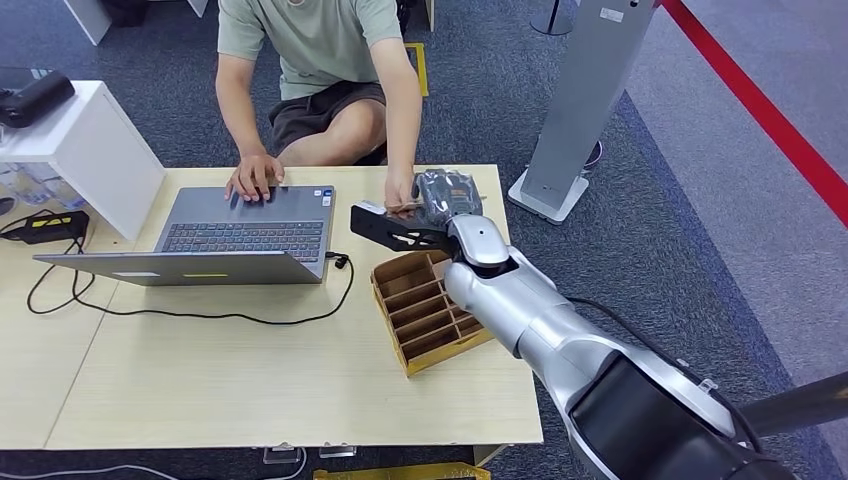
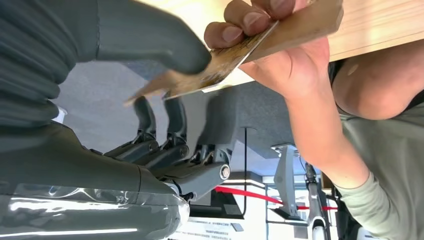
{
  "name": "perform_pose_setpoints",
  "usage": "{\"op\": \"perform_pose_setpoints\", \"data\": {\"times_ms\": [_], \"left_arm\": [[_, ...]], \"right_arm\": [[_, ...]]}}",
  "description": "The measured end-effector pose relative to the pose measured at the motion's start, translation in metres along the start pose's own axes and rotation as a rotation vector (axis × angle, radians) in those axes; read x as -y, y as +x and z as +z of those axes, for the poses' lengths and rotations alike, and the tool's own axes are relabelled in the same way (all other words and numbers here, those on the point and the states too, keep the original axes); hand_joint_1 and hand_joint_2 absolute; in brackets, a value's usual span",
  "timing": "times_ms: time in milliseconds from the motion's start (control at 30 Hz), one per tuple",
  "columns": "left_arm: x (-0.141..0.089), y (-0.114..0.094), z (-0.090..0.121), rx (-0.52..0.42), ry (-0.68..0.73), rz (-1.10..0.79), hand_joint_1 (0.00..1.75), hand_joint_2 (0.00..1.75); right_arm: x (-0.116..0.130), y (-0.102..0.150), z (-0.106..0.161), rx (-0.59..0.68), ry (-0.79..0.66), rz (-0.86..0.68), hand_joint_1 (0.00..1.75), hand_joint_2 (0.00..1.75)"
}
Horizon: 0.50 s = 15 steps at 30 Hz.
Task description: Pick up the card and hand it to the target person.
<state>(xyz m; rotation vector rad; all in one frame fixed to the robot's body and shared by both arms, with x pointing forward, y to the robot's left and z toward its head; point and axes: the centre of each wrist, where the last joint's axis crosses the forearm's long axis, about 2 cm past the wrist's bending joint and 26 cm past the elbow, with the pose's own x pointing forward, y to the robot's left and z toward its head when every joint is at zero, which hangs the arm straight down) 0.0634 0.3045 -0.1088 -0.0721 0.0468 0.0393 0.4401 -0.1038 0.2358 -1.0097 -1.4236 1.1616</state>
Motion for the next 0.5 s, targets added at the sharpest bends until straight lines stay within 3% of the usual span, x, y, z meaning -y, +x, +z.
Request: {"op": "perform_pose_setpoints", "data": {"times_ms": [500], "left_arm": [[-0.0009,-0.0004,0.0000,0.015,0.004,0.011,0.00,0.00]], "right_arm": [[0.0028,-0.0025,-0.0033,-0.011,-0.018,0.022,0.00,1.75]]}}
